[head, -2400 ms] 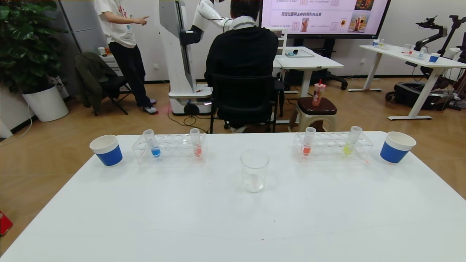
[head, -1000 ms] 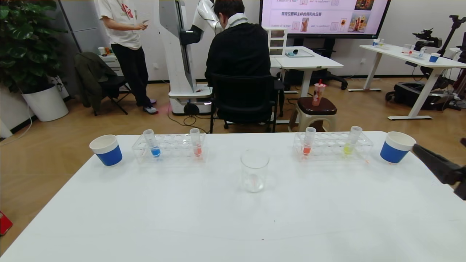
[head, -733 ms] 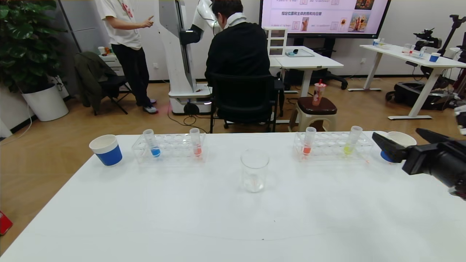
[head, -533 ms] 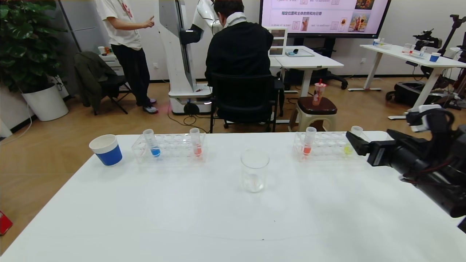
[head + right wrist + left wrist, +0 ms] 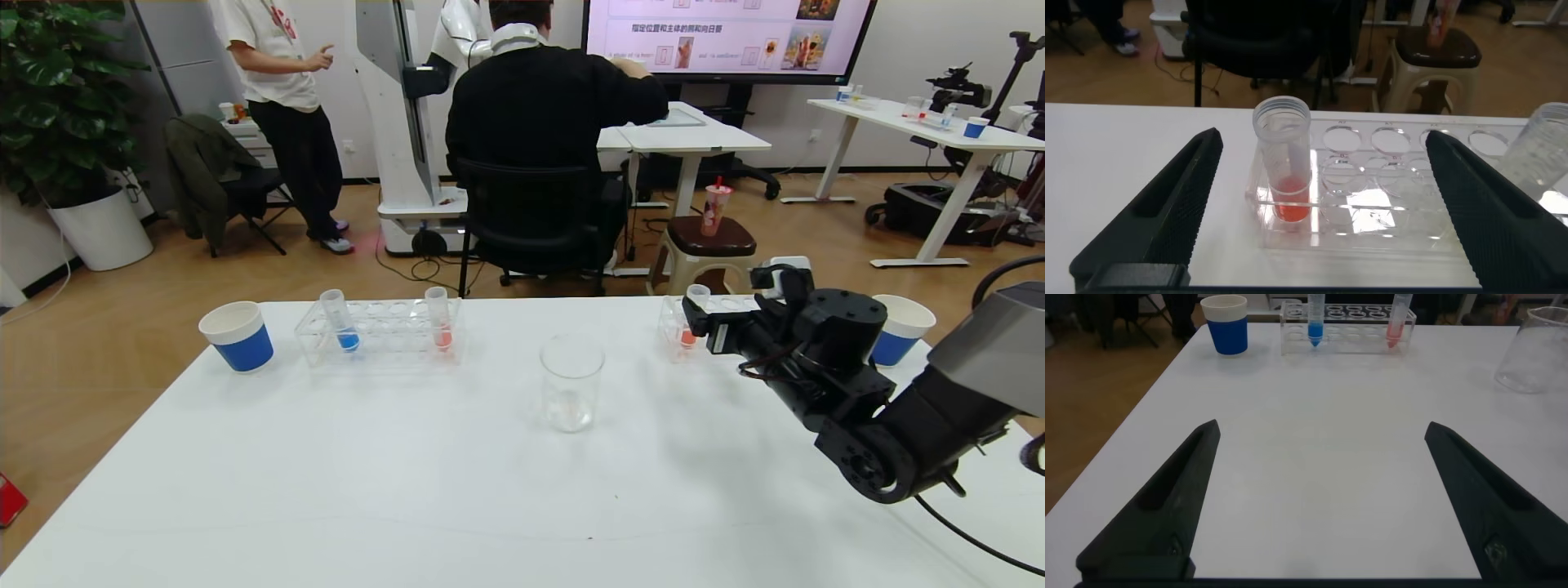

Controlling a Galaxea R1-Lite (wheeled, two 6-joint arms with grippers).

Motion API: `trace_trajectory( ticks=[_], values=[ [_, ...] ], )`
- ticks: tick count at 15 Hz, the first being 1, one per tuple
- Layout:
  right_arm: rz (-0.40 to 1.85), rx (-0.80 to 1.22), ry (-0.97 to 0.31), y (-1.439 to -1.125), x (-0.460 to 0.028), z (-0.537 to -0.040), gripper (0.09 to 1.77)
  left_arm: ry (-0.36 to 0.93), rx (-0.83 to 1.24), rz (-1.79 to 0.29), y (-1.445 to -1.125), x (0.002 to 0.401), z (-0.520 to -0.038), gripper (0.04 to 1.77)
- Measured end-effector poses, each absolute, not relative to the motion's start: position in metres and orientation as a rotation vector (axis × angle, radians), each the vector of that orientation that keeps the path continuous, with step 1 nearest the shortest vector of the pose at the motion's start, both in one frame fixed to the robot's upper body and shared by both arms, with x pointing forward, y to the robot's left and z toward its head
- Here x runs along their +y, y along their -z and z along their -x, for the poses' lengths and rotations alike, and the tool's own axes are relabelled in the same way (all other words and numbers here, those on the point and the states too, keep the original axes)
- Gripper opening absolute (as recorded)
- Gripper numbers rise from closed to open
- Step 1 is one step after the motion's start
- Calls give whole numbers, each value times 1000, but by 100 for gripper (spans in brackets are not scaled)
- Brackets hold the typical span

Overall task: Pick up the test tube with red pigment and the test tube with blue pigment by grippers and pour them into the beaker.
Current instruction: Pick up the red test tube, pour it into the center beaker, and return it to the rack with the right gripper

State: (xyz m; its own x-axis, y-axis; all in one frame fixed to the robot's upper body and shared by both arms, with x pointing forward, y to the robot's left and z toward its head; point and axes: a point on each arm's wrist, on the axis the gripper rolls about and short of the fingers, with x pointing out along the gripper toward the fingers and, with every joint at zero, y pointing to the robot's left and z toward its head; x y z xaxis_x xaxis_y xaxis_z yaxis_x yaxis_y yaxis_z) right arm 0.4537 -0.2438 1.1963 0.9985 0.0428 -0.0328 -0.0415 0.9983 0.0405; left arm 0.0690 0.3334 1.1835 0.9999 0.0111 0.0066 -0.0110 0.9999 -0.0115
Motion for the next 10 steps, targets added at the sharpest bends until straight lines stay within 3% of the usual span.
trace_trajectory(
  ticks=[10],
  values=[
    [-47,-12,-28,-1166,-237,-508,174,-11,-7,11,-1184,333,-69,175]
  ],
)
